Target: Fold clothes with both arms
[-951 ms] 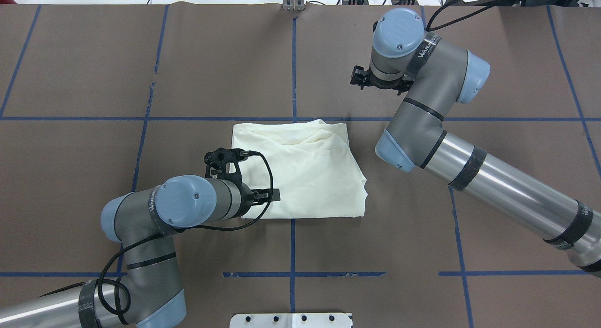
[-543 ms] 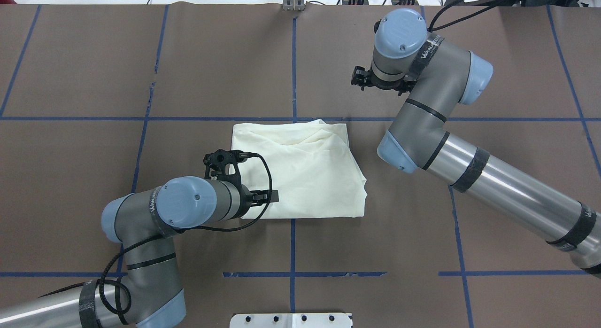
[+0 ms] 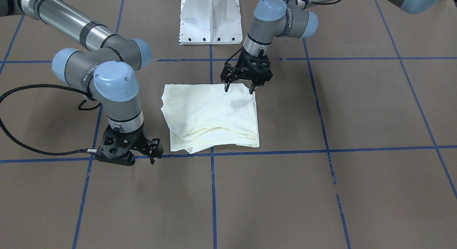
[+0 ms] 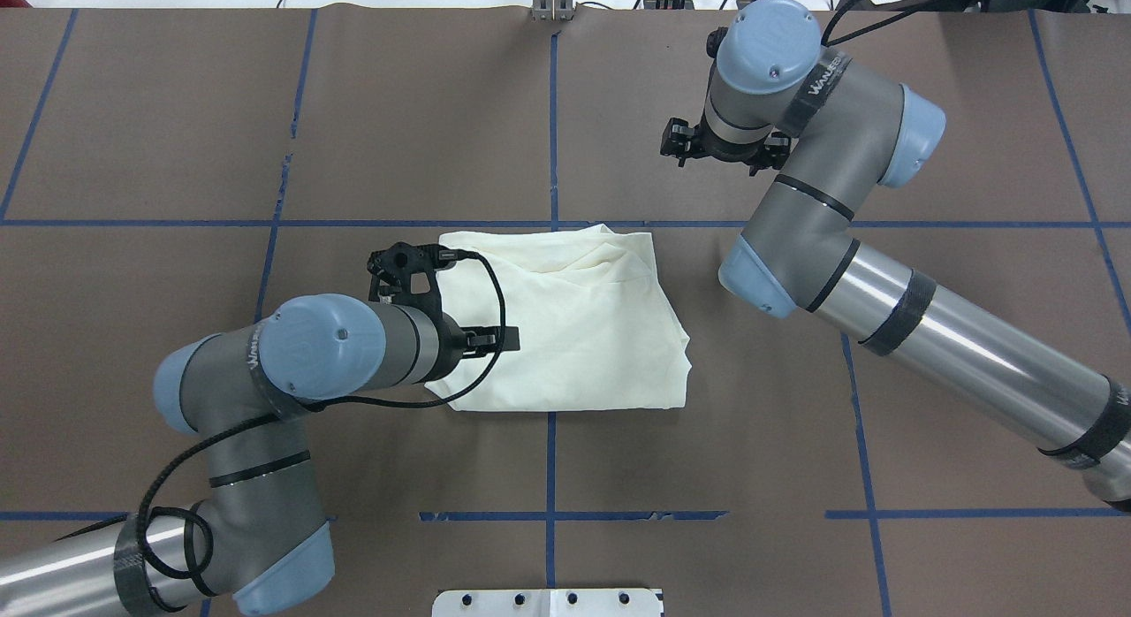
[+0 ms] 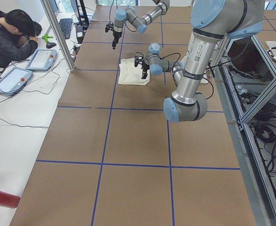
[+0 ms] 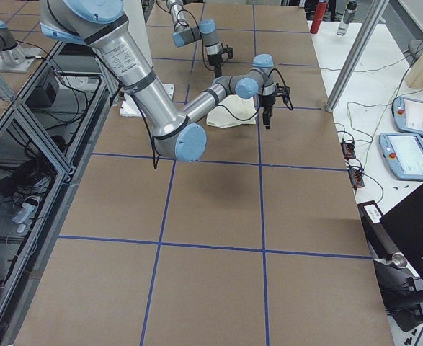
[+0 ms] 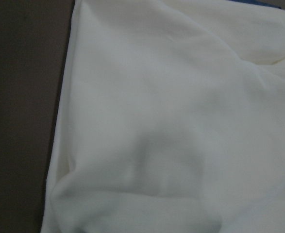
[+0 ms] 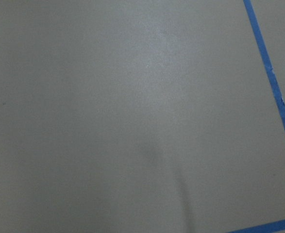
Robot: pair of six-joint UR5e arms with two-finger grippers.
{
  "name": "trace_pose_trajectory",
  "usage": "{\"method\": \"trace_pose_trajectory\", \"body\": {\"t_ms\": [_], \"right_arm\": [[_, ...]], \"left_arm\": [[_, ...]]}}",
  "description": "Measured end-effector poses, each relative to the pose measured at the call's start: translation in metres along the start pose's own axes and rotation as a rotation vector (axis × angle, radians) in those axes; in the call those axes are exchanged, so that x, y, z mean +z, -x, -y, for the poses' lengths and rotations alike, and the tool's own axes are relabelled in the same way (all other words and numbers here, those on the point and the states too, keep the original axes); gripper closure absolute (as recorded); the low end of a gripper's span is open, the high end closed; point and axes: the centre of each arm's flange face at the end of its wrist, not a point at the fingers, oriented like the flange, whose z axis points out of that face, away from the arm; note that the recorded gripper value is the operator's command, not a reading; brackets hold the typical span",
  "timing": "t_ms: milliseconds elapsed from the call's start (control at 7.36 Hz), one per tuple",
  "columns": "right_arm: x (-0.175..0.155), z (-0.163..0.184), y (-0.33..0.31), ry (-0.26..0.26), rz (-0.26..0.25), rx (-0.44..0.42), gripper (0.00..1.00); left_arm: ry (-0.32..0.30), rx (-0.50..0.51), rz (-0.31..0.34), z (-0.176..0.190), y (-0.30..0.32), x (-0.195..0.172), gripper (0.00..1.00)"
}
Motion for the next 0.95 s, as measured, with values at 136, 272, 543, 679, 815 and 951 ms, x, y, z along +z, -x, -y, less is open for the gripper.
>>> {"method": "trace_pose_trajectory", "body": {"t_ms": [136,272,543,679,815,951], "right_arm": [[-0.011,0.011,-0.023,0.024,0.02,-0.03,0.0],[-0.025,0.027,-0.068,0.057,0.037,-0.088,0.0],[-0.065,0.053,-0.193,0.108,0.026,-0.248,0.0],[-0.086,0.064,-0.267,0.134,0.008,-0.333,0.0],[-0.099,0.07,-0.336,0.157,0.002,-0.403,0.0],[-0.108,0.069,-0.403,0.176,0.007,-0.446,0.0]], "left_arm": [[-0.004,0.039,0.018,0.019,0.002,-0.029,0.0],[0.0,0.096,0.049,0.044,0.013,-0.059,0.0],[0.003,0.237,0.118,0.091,0.068,-0.109,0.0],[0.008,0.305,0.15,0.114,0.106,-0.13,0.0],[0.012,0.366,0.181,0.135,0.144,-0.148,0.0],[0.016,0.421,0.216,0.155,0.184,-0.166,0.0]]}}
